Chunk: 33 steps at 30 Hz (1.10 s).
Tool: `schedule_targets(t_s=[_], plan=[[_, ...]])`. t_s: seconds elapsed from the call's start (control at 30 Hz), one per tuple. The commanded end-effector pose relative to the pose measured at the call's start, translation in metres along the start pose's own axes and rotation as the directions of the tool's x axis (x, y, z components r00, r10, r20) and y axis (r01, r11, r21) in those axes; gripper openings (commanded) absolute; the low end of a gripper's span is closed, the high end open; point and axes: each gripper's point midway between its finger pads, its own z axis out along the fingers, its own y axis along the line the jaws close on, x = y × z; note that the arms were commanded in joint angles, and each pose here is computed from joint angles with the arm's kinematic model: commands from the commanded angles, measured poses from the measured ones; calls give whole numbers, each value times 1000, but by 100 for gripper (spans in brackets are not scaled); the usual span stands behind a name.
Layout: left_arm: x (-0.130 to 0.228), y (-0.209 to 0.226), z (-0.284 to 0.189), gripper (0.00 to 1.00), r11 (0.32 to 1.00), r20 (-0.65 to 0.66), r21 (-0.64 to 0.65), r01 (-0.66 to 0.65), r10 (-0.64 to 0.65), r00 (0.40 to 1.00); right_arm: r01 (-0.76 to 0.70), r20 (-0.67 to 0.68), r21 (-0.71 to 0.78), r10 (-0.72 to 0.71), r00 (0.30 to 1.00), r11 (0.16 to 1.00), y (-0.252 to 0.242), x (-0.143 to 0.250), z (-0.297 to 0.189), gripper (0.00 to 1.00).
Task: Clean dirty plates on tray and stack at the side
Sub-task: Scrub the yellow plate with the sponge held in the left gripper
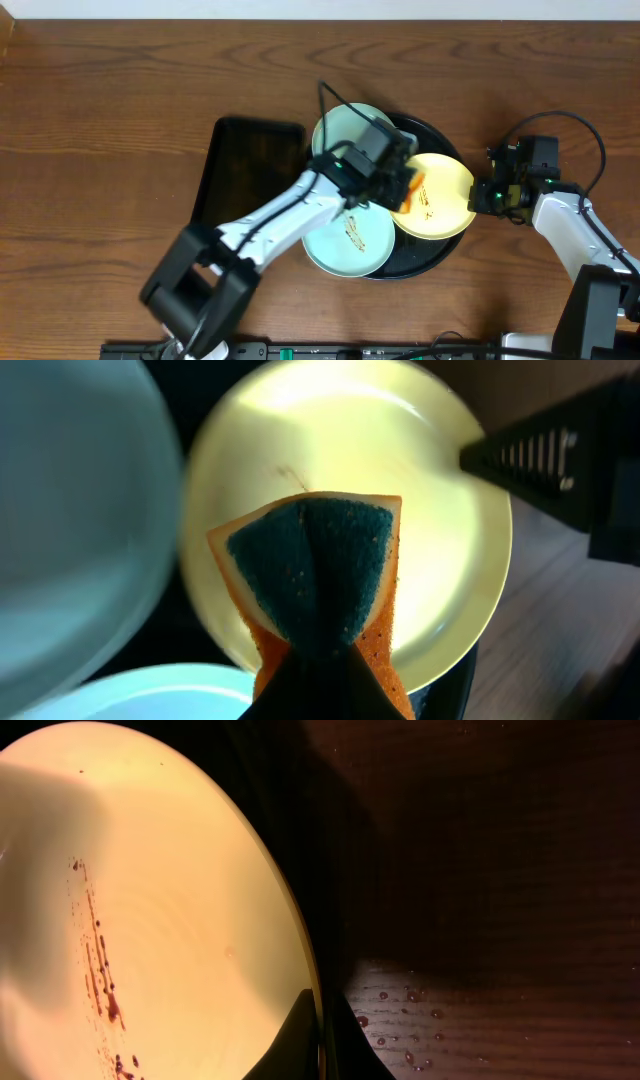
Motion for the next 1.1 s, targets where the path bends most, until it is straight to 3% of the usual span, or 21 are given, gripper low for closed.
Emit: schedule_targets(t_s=[0.0, 0.17, 0.33, 0.83, 1.07], plan=[[0, -4, 6, 7, 998, -32, -18, 56, -56, 998, -14, 9, -1, 14, 1000, 1000, -3, -5, -2, 1], [-6, -9, 6, 7, 999, -112, -40, -11, 6, 994, -14, 9, -1, 14, 1000, 1000, -3, -5, -2, 1], [-15, -35, 8, 7, 987, -89, 36, -155, 158, 983, -15, 5, 0, 15, 1000, 1000, -3, -4, -2, 1], [11, -65, 57, 8, 971, -122, 88, -222, 231, 965, -16, -1, 0, 16, 1000, 1000, -3, -3, -2, 1], [31, -53, 82, 7, 974, -184, 72, -214, 224, 957, -17, -5, 0, 17, 1000, 1000, -3, -1, -2, 1]])
